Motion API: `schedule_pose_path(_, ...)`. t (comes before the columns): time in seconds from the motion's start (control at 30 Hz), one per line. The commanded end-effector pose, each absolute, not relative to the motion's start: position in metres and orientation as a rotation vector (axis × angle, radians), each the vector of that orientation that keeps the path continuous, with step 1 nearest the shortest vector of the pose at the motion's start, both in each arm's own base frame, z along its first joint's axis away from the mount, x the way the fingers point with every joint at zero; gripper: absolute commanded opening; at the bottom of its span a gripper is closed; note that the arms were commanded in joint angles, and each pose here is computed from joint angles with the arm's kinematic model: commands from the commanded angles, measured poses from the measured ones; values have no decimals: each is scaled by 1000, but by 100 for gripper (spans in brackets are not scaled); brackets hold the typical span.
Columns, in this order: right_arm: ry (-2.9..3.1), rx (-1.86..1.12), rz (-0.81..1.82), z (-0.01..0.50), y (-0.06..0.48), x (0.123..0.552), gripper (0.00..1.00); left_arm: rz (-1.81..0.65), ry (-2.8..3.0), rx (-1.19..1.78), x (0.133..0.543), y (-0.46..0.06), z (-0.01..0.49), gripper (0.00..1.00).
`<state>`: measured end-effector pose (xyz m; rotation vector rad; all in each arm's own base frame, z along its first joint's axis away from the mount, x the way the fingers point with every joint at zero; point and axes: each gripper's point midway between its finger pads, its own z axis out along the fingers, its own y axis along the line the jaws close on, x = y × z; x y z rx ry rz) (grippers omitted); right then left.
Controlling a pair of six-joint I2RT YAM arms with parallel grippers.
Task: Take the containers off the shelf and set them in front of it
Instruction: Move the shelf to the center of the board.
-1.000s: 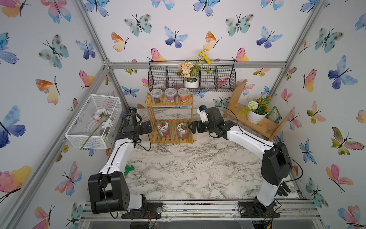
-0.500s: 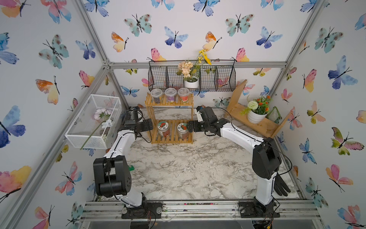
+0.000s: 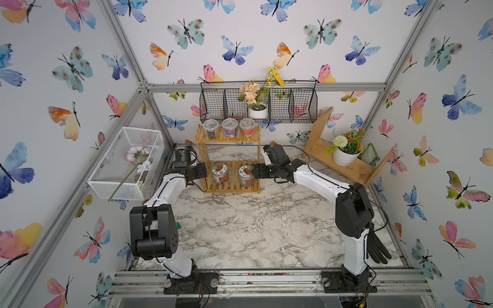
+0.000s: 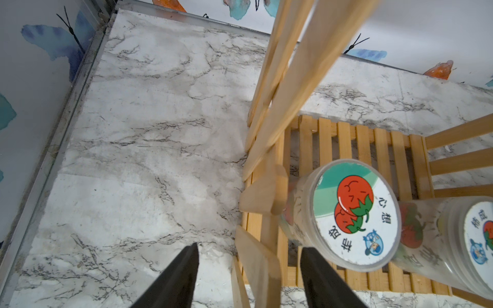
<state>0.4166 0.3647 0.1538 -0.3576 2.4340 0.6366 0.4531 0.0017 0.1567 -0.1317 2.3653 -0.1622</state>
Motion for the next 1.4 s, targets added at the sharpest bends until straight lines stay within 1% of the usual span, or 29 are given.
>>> schedule_pose_path(0.0,2446,-342,595,150,366,422,78,-159,2360,-129,458,1,159,61)
schedule_pose_path(0.13,2450,-341,578,148,365,422,68,-162,2366,-124,458,-1,156,55)
schedule_pose_path(0.3,2461,-349,560,144,364,422,51,-170,2372,-120,457,-3,153,47)
schedule_pose_path(0.43,2468,-355,557,141,364,420,40,-178,2373,-115,456,-5,152,40)
schedule_pose_path(0.6,2478,-362,538,138,361,417,26,-192,2377,-103,456,-11,150,28)
schedule_pose_path(0.73,2484,-355,515,135,356,415,19,-200,2383,-91,455,-15,148,20)
schedule_pose_path(0.87,2487,-349,494,133,351,414,10,-204,2386,-81,455,-19,147,8)
schedule_pose_path(0.97,2485,-339,466,134,346,415,3,-205,2392,-75,455,-22,145,6)
schedule_pose_path(1.37,2490,-311,333,137,319,407,3,-223,2408,-3,454,-47,143,1)
